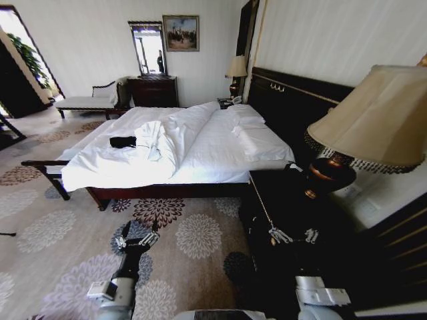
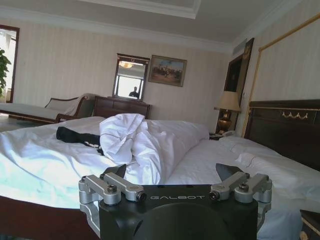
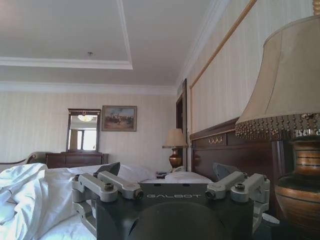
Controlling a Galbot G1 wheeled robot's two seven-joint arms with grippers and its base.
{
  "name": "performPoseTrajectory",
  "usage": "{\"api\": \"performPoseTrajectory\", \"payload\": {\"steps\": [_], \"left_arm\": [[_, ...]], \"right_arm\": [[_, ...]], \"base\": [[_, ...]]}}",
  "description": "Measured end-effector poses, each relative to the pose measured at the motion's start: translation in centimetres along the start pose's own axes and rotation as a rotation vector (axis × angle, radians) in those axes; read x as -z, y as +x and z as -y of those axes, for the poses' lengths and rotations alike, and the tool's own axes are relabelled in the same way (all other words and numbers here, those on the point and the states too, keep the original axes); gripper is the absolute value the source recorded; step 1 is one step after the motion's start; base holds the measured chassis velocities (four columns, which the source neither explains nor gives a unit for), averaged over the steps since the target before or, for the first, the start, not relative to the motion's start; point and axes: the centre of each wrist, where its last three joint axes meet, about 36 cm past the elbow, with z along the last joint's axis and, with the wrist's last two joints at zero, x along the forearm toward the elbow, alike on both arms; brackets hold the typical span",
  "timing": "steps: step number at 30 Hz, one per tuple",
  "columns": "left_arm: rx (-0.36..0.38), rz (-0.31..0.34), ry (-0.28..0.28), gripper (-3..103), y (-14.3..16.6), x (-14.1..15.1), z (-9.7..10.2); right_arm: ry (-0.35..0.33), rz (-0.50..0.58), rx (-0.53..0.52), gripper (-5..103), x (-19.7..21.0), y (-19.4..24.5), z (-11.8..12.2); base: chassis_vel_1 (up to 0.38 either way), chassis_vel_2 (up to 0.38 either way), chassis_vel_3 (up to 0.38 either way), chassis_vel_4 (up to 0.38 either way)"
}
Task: Fold the clothes on the bed.
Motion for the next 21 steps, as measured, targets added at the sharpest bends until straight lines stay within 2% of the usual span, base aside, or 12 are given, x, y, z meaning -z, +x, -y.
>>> {"api": "performPoseTrajectory", "payload": {"steps": [21], "left_arm": [[-0.010,-0.001,-0.018,100,-0.03,0.42,-0.26]], "right_arm": [[0.016,0.026,0.005,100,-0.15,-0.09,0.18]], "base": [[-0.001,0.003,0.000,-0.001]]}}
